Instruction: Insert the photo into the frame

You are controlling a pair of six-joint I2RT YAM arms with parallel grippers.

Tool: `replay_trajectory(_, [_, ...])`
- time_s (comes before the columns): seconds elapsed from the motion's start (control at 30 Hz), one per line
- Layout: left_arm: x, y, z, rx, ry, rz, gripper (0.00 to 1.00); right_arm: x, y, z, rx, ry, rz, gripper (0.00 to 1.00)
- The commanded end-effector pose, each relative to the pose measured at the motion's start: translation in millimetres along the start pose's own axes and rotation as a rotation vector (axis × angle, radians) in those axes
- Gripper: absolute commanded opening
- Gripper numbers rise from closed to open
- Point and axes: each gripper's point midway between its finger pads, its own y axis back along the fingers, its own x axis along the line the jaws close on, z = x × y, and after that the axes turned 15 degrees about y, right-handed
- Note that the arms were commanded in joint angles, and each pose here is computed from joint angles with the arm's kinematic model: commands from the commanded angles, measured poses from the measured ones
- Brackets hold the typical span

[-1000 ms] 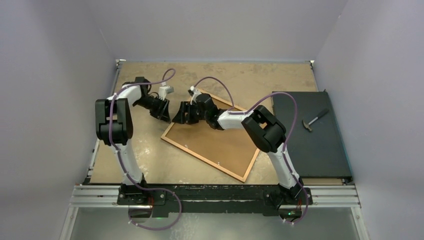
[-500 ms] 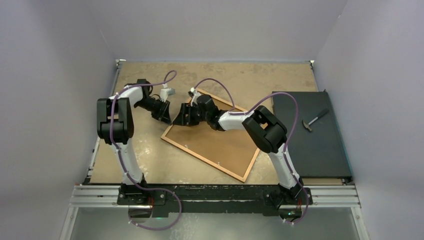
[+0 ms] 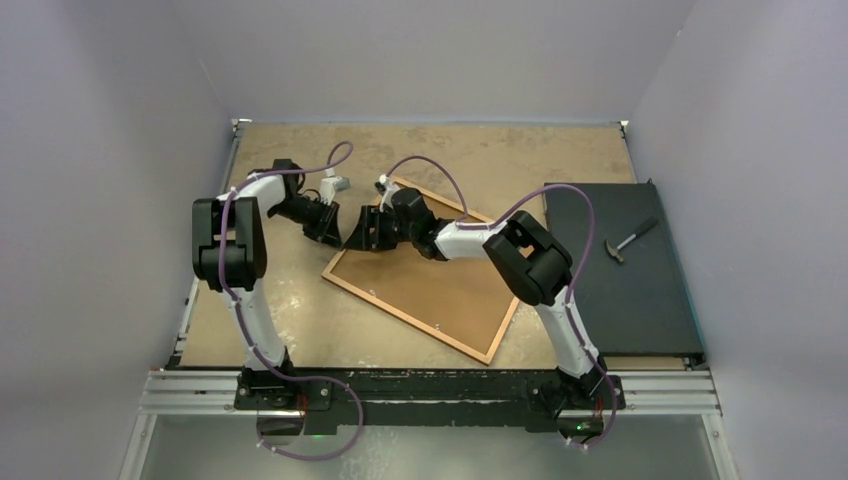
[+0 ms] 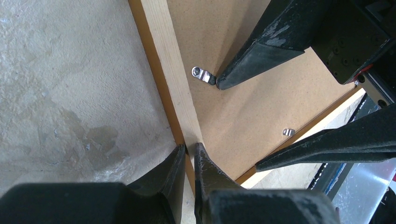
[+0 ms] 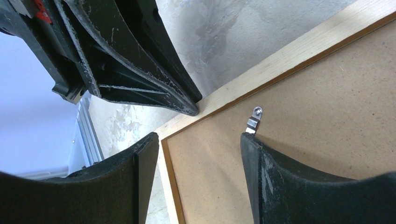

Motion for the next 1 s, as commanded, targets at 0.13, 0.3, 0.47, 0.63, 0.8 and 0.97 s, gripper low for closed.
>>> replay_trajectory(0.13, [11.5,-20.3,-23.1,0.084,-0.024,0.047,0.04,10.7,7.6,8.9,0.006,0.012,0.024,0.67])
replay_trajectory(0.3, [14.3,-19.5,-25.2,0.09,-0.026,0.066,0.01,5.2,25.6,29.6,-0.041,0.034,0.007,0.69])
replay_trajectory(0.47, [14.5,-18.9,-24.9,0.088,-0.025,0.07,0.0,-9.2,21.7,30.8,-0.032,0.04,-0.031,0.7])
replay_trajectory(0.63, [15.1,-18.2,-25.6,0.093,-0.019,0.077,0.0,-18.6,8.0,26.8,-0.018,0.046,-0.037,0.68])
replay_trajectory(0.8, [14.7,-17.3,-23.1,0.087,-0.019,0.079,0.0,-15.0,-2.9,23.9,-0.02,0.047,-0.017,0.64])
replay_trajectory(0.97, [15.3,-17.5,-22.9,0.087,-0.014,0.081,0.0,-10.2,-6.9,14.8,-0.005,0.037,0.004,0.64])
